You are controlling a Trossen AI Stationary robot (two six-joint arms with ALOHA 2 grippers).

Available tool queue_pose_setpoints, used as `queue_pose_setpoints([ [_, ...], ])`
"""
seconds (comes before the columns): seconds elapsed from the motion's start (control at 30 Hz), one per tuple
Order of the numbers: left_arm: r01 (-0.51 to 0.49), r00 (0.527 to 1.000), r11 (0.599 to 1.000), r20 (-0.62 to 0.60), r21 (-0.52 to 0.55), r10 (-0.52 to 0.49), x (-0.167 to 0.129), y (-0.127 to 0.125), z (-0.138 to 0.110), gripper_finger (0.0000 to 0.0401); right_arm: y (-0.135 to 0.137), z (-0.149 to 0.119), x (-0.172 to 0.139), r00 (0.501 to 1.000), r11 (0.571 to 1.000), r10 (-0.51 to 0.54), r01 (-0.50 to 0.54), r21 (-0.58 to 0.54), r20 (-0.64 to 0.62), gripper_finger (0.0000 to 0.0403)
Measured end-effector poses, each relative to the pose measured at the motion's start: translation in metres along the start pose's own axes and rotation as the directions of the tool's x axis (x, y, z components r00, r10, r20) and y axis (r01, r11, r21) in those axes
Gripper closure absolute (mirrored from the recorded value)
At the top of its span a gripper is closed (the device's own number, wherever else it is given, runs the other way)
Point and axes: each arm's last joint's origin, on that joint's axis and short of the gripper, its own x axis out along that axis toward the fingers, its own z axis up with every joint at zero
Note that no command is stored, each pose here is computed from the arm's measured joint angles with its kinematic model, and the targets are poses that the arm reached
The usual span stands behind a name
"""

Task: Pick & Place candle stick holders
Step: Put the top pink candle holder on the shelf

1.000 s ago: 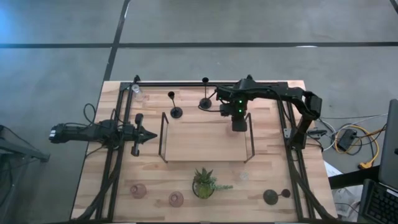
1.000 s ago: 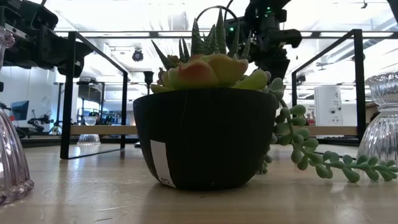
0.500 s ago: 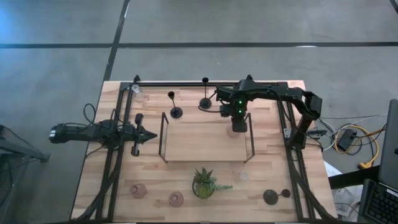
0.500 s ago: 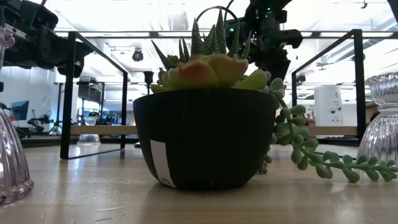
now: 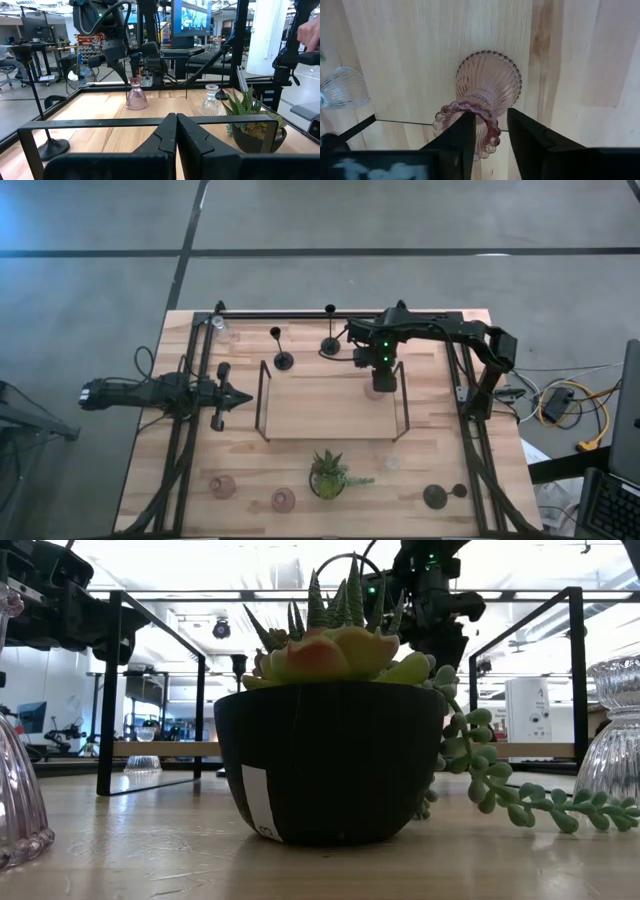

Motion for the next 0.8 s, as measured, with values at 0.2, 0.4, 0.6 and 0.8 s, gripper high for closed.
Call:
queue_pose_setpoints([
  [0.2, 0.0, 1.0, 1.0, 0.0, 0.0, 0.0, 0.0, 0.0, 0.0, 0.0387, 0.0, -0.0002, 0.0004, 1.0, 1.0, 0.002, -0.002, -0.007, -0.004, 0.0239],
  [0.4, 0.0, 1.0, 1.0, 0.001, 0.0, 0.0, 0.0, 0.0, 0.0, 0.0387, 0.0001, -0.0005, 0.0004, 1.0, 1.0, 0.003, -0.003, -0.005, -0.008, 0.0205],
  [0.6, 0.0, 1.0, 1.0, 0.0, 0.0, 0.0, 0.0, 0.0, 0.0, 0.0387, -0.0013, -0.005, -0.0043, 0.993, 0.994, -0.113, 0.113, -0.005, -0.042, 0.02],
  [0.8, 0.0, 1.0, 1.0, 0.001, 0.0, 0.0, 0.0, 0.0, 0.0001, 0.0387, -0.0015, -0.0083, -0.0091, 0.988, 0.989, -0.146, 0.146, -0.003, -0.043, 0.02],
])
